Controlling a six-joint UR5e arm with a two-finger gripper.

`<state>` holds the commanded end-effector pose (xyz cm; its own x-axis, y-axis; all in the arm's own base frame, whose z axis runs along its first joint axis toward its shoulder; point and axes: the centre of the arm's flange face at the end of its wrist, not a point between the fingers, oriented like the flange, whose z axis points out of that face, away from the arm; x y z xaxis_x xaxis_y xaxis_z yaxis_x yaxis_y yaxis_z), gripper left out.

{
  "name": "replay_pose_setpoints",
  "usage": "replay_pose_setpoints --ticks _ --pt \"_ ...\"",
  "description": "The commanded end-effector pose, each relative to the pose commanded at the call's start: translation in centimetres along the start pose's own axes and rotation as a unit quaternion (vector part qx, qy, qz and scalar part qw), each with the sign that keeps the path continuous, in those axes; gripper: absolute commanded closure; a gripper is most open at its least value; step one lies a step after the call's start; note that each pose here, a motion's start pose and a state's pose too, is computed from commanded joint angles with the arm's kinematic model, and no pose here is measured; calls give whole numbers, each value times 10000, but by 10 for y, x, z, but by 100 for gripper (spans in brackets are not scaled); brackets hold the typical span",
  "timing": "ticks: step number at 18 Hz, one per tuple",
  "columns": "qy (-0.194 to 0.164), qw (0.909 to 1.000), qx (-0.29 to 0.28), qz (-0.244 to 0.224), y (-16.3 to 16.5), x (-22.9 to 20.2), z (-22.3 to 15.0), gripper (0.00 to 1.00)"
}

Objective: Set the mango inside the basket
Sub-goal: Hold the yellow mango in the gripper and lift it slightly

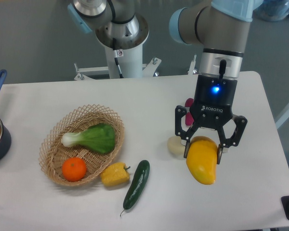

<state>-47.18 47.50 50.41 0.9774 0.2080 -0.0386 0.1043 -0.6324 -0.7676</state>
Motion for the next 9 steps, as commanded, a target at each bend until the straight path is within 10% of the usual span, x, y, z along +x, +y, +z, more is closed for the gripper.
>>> replay_pose_setpoints --ticks 9 --pt "433 9988 -201 116 12 68 17 58"
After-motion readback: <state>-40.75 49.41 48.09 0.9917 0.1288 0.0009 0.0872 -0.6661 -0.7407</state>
